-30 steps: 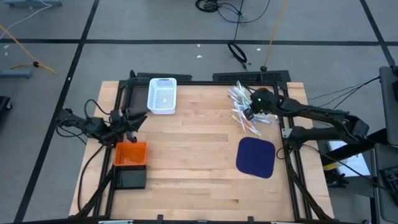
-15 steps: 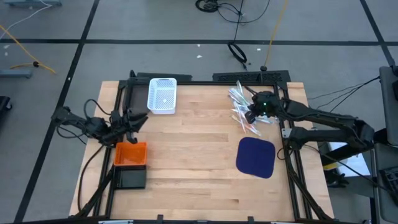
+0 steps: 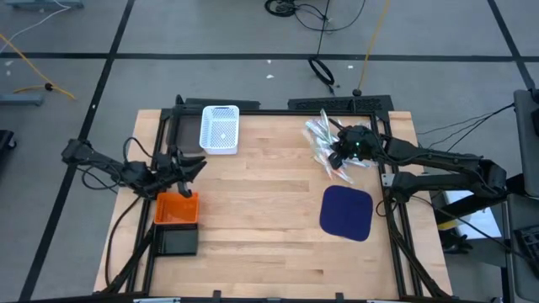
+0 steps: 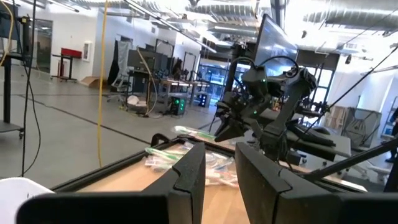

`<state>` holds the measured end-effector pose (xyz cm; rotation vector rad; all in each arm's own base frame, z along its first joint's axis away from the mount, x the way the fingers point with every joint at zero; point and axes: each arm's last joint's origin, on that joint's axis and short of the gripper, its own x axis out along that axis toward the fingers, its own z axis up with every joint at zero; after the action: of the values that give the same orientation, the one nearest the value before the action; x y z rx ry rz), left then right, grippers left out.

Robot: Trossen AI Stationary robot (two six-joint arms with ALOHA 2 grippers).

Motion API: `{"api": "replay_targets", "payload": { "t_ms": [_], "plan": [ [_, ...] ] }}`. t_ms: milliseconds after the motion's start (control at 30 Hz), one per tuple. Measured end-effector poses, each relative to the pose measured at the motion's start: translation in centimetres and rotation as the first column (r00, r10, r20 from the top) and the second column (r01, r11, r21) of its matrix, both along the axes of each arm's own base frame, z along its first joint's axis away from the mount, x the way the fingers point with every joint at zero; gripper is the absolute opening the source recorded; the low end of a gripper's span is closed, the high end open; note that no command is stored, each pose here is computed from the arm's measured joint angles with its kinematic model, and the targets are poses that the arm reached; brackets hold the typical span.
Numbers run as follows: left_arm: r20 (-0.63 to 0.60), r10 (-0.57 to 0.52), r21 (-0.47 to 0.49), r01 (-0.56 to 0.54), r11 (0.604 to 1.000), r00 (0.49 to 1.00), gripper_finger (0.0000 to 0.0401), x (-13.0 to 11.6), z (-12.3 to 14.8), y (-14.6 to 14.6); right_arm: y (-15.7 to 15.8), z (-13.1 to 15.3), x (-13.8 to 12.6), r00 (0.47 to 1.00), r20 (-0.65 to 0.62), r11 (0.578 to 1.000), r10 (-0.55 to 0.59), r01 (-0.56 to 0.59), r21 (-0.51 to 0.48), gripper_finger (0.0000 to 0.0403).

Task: Pick & Place Toothbrushes
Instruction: Put the green toothbrush into the white bin

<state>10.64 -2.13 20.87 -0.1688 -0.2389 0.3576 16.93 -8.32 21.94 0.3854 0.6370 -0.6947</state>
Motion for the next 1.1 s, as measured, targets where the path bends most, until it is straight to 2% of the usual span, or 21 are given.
{"api": "replay_targets", "payload": {
  "t_ms": [67,267,433,600,800,967,1100],
  "plan": [
    [0.007,0.000,-0.003,0.000,1.000,1.000,0.0088,0.1,0.1,0.0,0.0,0.1,0.0,1.000,0.005,1.000,0.004,-0.004,-0.006,0.0014],
    [0.015,0.001,-0.007,-0.001,1.000,1.000,0.0088,0.7,0.1,-0.2,0.0,0.2,0.3,0.999,0.039,1.000,0.027,-0.026,-0.004,0.0014],
    [0.024,-0.027,0.001,0.027,1.000,0.999,0.0088,1.5,0.0,-0.1,0.6,1.1,1.2,0.985,0.144,0.995,0.095,-0.091,-0.040,0.0014],
    [0.043,-0.058,-0.012,0.059,0.998,0.997,0.0088,2.6,-0.2,0.4,2.1,2.4,2.6,0.936,0.278,0.976,0.215,-0.193,-0.105,0.0013],
    [0.056,-0.083,-0.026,0.084,0.996,0.995,0.0088,3.7,-0.6,1.1,4.5,3.7,3.8,0.852,0.395,0.938,0.345,-0.293,-0.187,0.0013],
    [0.051,-0.112,-0.031,0.113,0.993,0.992,0.0088,5.2,0.1,1.5,6.5,4.0,5.3,0.793,0.440,0.904,0.423,-0.334,-0.267,0.0013],
    [0.037,-0.150,0.000,0.150,0.989,0.988,0.0088,7.0,1.5,1.6,7.6,3.5,6.8,0.750,0.460,0.877,0.476,-0.366,-0.311,0.0013]
  ]
}}
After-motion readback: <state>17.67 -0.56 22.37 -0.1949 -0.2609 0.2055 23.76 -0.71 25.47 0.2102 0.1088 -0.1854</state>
